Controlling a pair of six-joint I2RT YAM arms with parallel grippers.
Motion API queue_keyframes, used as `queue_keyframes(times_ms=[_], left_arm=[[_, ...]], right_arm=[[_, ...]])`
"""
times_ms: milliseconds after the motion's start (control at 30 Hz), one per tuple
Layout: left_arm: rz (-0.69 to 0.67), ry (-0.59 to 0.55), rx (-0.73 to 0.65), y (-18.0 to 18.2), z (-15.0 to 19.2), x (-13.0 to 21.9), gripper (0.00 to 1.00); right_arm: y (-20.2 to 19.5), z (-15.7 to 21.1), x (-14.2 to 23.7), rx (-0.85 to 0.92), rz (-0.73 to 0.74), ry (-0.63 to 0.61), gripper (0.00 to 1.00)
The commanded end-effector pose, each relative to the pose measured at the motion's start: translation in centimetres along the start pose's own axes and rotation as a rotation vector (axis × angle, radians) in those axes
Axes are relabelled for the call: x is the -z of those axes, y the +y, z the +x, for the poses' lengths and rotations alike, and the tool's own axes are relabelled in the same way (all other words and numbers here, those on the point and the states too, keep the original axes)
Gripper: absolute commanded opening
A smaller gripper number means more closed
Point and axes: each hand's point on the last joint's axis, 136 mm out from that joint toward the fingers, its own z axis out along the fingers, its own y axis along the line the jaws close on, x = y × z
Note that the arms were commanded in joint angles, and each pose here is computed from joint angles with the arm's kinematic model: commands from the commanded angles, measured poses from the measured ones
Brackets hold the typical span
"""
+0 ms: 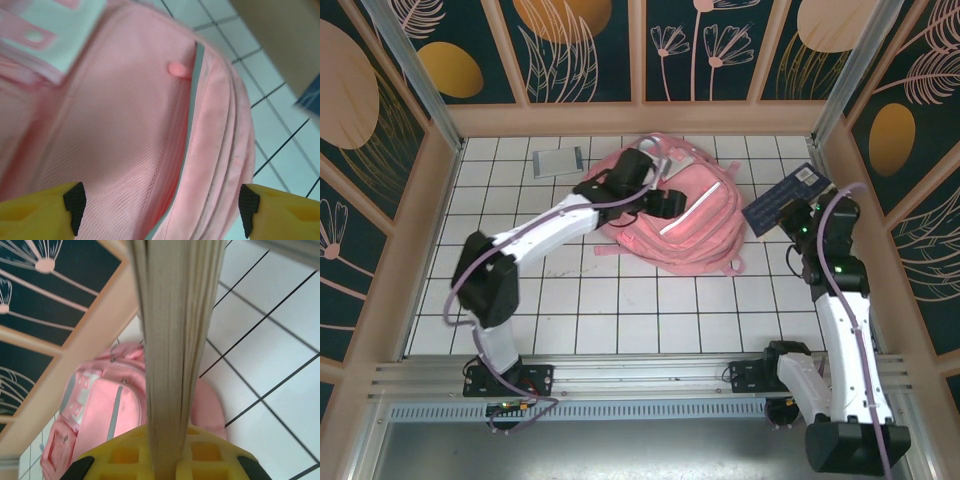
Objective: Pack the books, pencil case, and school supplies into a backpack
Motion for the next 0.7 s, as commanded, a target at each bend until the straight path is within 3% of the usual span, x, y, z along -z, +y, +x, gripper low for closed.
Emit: queue_keyframes(times_ms=[0, 300, 667], left_arm=[[-0.029, 0.098, -0.049, 0.9, 1.5, -2.5, 0.81], [0.127, 0.114, -0.025, -2.6, 0.9, -6.5, 0.71], [0.133, 0.152, -0.074, -3.9, 2.5, -7.8, 0.54]], right_arm=[[0.9, -0.7, 1.1, 0.026, -0.029, -0.007, 0.00], [0.8, 0.5, 0.7, 0.028, -0.059, 0.032, 0.00], [-0.1, 1.9, -0.4, -0.004, -0.070, 0.074, 0.00]])
